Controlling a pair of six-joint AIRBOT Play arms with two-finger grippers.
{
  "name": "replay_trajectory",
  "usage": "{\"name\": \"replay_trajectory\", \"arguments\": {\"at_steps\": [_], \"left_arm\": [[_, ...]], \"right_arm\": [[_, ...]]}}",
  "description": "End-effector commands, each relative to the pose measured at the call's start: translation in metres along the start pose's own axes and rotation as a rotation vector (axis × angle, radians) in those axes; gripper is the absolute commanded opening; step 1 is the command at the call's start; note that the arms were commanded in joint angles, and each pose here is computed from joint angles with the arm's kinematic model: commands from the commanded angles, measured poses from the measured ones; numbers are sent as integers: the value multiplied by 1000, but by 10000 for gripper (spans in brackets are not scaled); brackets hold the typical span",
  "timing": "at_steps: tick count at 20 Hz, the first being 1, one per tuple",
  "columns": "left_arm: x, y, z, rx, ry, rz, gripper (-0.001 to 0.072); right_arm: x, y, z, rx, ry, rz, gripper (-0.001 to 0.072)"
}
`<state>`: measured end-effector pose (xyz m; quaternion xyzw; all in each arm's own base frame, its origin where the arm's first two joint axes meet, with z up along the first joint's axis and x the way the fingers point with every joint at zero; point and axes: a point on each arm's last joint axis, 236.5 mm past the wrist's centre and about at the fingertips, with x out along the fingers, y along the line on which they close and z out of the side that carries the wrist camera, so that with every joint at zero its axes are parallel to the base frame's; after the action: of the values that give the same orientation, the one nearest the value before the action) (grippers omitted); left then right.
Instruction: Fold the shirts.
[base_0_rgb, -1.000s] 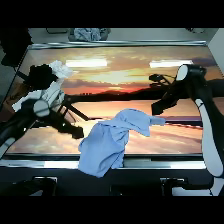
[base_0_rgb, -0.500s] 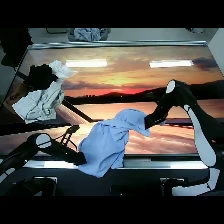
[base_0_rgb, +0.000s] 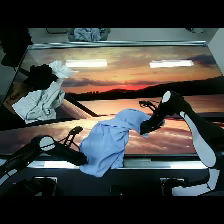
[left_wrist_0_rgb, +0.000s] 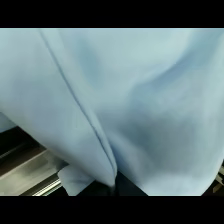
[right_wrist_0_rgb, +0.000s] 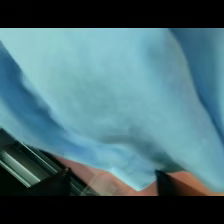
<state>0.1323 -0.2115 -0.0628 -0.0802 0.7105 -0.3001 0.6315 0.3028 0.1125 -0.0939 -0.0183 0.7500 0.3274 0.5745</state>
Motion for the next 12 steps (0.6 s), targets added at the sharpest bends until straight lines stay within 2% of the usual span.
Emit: {"name": "replay_trajectory", "arguments": {"at_steps": [1,2,3,7,12], "left_arm": [[-1,0,9,4,-35,4,29],[-2,3,9,9,-34,15,29],[-3,6,9,22,-31,34,29],[-40,24,30,130,-57,209,28],[-187,3,115,314,-396,495,28]], "right_arm": [[11,1,16,-2,-51,-29,427],[12,1,18,-3,-55,-35,208],[11,3,19,21,-60,-28,47],[-39,8,34,-90,-175,-131,42],[-229,49,50,-269,-616,-514,42]]}}
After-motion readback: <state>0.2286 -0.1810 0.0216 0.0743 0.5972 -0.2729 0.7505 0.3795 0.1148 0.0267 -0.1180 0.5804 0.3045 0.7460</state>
